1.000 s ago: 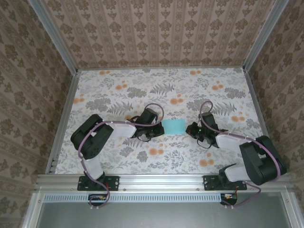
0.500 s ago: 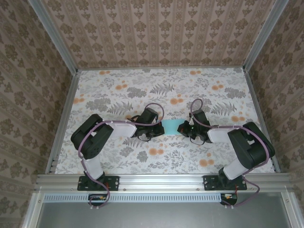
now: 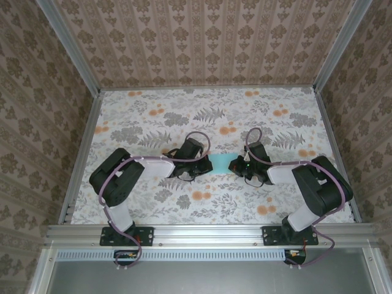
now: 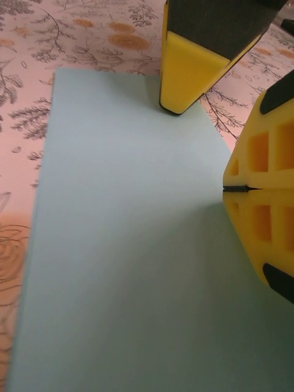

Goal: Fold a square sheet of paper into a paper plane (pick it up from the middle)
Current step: First fold in half a square sheet of paper at the center of the table.

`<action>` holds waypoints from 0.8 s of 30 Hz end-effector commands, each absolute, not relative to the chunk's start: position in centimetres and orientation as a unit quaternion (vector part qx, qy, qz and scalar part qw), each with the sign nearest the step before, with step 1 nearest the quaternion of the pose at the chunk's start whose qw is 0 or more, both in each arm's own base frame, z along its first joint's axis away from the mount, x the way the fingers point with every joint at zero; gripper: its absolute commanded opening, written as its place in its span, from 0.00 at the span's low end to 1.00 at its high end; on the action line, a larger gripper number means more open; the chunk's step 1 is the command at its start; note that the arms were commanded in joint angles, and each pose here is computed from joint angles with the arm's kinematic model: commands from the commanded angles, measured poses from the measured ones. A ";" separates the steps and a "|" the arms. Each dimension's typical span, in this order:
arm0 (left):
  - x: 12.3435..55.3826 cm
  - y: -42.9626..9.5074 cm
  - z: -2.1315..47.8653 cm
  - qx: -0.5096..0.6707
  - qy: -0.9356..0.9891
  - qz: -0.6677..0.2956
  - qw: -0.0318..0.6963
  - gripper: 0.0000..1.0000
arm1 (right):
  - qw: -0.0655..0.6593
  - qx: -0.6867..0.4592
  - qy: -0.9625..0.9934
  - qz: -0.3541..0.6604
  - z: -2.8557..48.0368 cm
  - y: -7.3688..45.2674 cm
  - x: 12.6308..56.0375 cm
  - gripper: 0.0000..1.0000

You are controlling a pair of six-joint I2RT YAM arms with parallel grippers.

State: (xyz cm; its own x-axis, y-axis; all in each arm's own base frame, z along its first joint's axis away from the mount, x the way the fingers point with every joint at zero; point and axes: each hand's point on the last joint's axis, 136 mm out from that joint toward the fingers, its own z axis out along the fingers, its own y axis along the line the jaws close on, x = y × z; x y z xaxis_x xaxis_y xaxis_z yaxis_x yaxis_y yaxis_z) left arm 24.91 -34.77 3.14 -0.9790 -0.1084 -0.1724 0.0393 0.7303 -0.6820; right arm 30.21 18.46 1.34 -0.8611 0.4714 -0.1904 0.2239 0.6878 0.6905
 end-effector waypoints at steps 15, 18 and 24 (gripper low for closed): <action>23.5 -27.3 -1.8 -0.141 0.950 -0.257 0.107 0.00 | 0.121 0.227 0.932 0.255 -3.6 15.2 26.7 0.02; 23.0 -25.5 -2.6 -0.164 0.950 -0.243 0.106 0.00 | 0.118 0.229 0.934 0.247 -3.9 14.8 26.5 0.02; 23.0 -22.7 -2.8 -0.199 0.948 -0.227 0.102 0.00 | 0.116 0.229 0.936 0.242 -4.0 14.2 26.3 0.02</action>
State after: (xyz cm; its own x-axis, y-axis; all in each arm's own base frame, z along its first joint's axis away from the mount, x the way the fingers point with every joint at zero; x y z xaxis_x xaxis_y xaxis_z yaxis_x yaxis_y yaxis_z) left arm 24.50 -29.01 1.76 -0.9322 -0.3376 -0.1307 -0.1646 0.7168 -0.6776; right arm 30.38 18.25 1.21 -0.8604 0.4714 -0.1937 0.2203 0.6867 0.6927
